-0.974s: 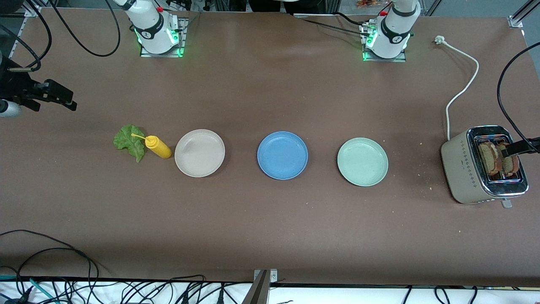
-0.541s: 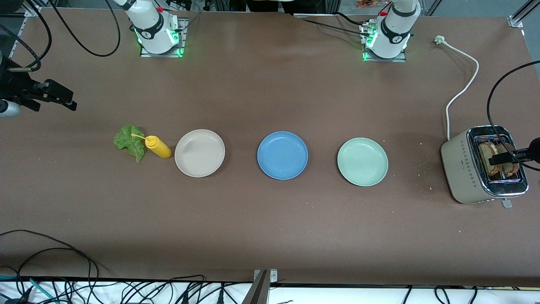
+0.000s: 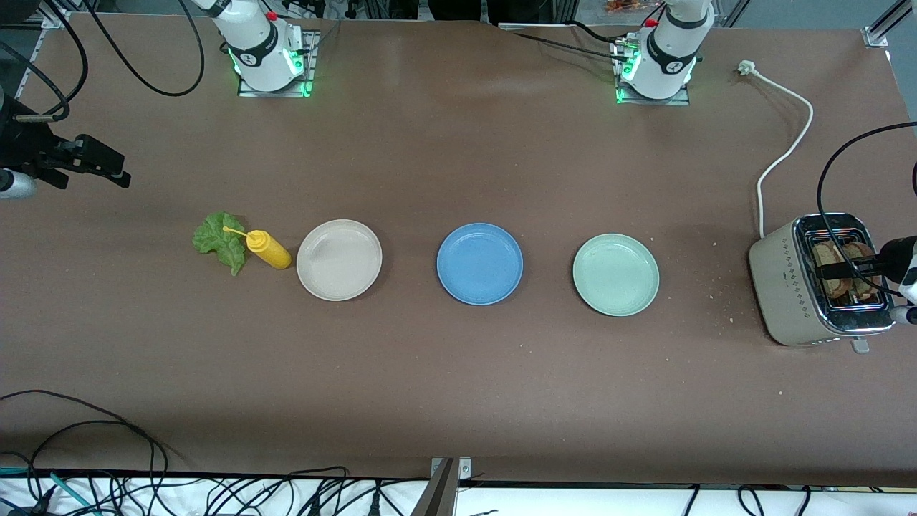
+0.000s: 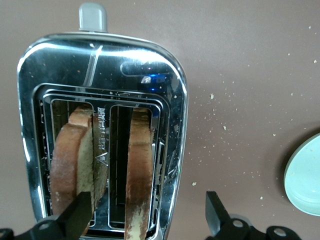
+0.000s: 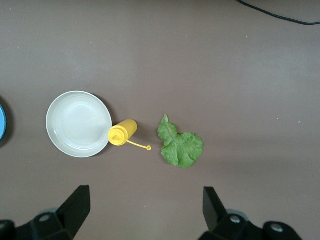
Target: Make sandwich in blue plate with both arms
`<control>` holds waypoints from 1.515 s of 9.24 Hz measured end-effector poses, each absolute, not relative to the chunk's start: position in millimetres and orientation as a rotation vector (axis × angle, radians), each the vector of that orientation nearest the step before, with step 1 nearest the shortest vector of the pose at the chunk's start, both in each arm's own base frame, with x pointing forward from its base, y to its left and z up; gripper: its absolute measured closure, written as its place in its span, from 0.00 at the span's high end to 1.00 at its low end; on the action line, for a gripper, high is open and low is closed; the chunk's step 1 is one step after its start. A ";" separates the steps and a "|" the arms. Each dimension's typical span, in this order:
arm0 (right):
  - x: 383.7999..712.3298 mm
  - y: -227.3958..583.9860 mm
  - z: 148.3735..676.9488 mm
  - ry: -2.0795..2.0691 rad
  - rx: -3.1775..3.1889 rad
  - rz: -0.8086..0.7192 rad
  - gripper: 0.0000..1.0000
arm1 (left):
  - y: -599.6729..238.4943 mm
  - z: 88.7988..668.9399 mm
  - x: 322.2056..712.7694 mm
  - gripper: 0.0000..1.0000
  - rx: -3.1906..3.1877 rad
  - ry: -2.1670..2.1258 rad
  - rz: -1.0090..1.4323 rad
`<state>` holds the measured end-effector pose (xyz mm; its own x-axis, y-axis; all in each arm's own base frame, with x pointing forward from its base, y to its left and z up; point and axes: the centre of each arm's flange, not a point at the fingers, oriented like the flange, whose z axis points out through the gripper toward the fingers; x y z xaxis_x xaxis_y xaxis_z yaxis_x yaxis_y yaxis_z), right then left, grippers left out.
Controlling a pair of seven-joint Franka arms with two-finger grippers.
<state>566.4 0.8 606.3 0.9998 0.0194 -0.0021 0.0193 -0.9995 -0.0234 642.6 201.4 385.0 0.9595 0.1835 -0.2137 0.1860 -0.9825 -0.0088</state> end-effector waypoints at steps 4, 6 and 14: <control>566.4 2.6 606.4 -0.035 -3.118 0.004 1.00 | 200.8 382.2 641.8 0.58 3.096 0.291 -0.345; 566.4 2.6 606.4 -0.035 -3.118 0.004 1.00 | 201.6 382.2 641.5 0.27 3.098 0.292 -0.346; 566.3 5.1 606.6 -0.042 -3.118 0.004 1.00 | 183.8 467.3 633.5 0.10 3.125 0.265 -0.289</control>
<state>566.3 5.1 606.6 0.9996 0.0270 -0.0021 0.0270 -0.9994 -0.0236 633.5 183.8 467.3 0.9690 0.1676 -0.1814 0.1661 -0.9858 -0.0234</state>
